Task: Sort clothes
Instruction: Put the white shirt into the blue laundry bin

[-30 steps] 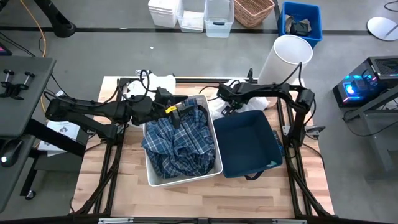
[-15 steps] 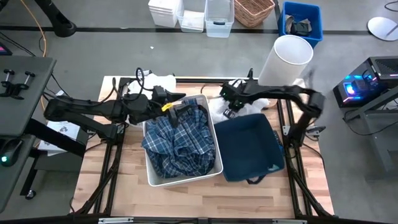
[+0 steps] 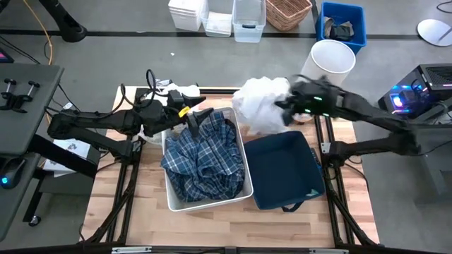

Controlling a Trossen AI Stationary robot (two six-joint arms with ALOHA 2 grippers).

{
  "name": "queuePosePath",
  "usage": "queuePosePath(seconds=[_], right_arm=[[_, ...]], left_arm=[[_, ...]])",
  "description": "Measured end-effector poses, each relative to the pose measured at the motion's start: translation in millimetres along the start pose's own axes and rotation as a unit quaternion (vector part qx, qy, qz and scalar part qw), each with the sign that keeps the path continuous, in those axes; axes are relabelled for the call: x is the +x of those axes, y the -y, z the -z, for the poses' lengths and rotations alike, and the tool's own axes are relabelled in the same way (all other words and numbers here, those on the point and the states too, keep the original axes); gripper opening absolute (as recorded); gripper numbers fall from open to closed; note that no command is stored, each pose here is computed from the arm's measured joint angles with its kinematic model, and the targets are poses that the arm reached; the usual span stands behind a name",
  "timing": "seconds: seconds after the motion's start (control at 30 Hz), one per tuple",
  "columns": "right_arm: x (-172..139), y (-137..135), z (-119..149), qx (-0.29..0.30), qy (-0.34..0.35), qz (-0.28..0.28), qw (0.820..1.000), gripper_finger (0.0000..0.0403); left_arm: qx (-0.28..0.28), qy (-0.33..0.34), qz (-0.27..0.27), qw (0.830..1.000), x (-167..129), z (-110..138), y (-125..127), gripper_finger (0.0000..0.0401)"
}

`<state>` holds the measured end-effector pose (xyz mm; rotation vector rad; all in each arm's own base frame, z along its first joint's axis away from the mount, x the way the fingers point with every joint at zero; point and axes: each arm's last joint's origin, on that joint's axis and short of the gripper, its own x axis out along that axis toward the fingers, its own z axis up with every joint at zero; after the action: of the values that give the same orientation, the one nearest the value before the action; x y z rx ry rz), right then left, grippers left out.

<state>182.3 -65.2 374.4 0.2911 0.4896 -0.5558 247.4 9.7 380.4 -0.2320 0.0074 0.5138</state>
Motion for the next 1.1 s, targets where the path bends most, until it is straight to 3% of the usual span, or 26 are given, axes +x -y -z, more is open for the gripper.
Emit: queuePosePath(seconds=[0.17, 0.27, 0.47, 0.63, 0.77, 0.93, 1.03, 1.1], right_arm=[[-71.5, -6.5, 5.5, 0.009, 0.096, -0.106, 0.99, 0.003], [-97.5, -8.1, 13.3, 0.034, 0.104, -0.177, 0.978, 0.003], [-98.5, -24.4, 39.4, 0.06, -0.029, -0.233, 0.97, 0.003], [-83.4, -55.8, 64.4, 0.059, -0.138, -0.272, 0.95, 0.003], [-63.9, -75.4, 104.6, 0.04, -0.25, -0.228, 0.94, 0.003], [-36.0, -82.8, 146.6, 0.044, -0.305, -0.135, 0.942, 0.003], [-23.2, -76.3, 170.2, 0.059, -0.354, -0.048, 0.932, 0.003], [-17.1, -69.5, 186.4, 0.078, -0.393, 0.022, 0.916, 0.003]], left_arm=[[-0.003, 0.009, -0.013, 1.0, 3.3, -2.8, -6.2, 0.0266], [-0.006, 0.015, -0.021, 1.0, 5.2, -4.8, -10.1, 0.0266], [0.005, 0.017, -0.035, 0.999, 7.9, -6.2, -16.0, 0.0266], [0.005, 0.018, -0.037, 0.999, 8.3, -6.4, -16.8, 0.0266], [0.006, 0.018, -0.037, 0.999, 8.3, -6.4, -16.8, 0.0266], [0.018, 0.018, -0.04, 0.999, 8.9, -6.7, -18.2, 0.0266], [0.018, 0.018, -0.043, 0.999, 9.6, -7.1, -20.0, 0.0266], [0.018, 0.018, -0.044, 0.999, 9.6, -7.1, -20.0, 0.0266]])
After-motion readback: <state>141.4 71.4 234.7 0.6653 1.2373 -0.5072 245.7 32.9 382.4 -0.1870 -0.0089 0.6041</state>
